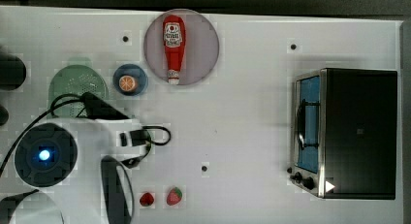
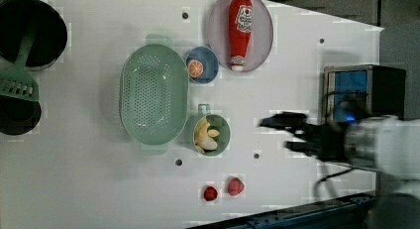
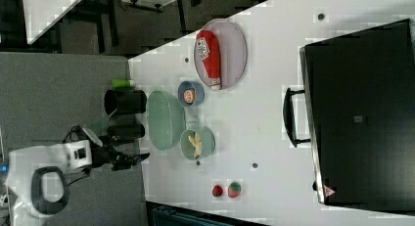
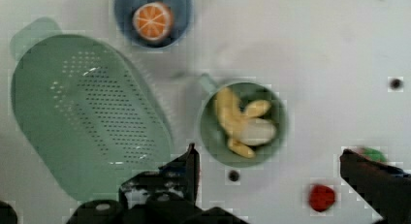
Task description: Pick Banana and place it in mug.
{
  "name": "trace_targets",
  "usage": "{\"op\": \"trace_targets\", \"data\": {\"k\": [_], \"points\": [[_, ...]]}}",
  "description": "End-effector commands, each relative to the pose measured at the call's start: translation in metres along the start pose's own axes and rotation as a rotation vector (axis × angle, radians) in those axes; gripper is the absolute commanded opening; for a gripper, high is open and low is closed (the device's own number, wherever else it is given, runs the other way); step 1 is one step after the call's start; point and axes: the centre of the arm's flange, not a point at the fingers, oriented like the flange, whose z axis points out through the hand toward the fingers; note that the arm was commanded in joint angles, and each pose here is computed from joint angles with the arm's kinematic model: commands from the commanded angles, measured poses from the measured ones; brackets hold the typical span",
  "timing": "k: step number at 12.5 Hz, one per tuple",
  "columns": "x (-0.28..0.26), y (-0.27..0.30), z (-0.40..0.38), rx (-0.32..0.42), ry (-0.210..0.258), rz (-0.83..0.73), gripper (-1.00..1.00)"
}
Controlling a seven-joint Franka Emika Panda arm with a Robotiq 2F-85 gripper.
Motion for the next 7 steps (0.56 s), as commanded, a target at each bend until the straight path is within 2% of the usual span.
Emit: {"op": "trace_targets", "data": {"k": [1,2,5,7], "points": [[0.079,0.06,-0.071,0.042,0.035,0.147,1.0],[0.094,0.076,-0.085,0.029,0.043,0.167,1.0],[0.128,0.118,-0.118,0.01,0.111,0.229,1.0],[0.144,0.143,-0.128,0.008,0.115,0.255,1.0]]}}
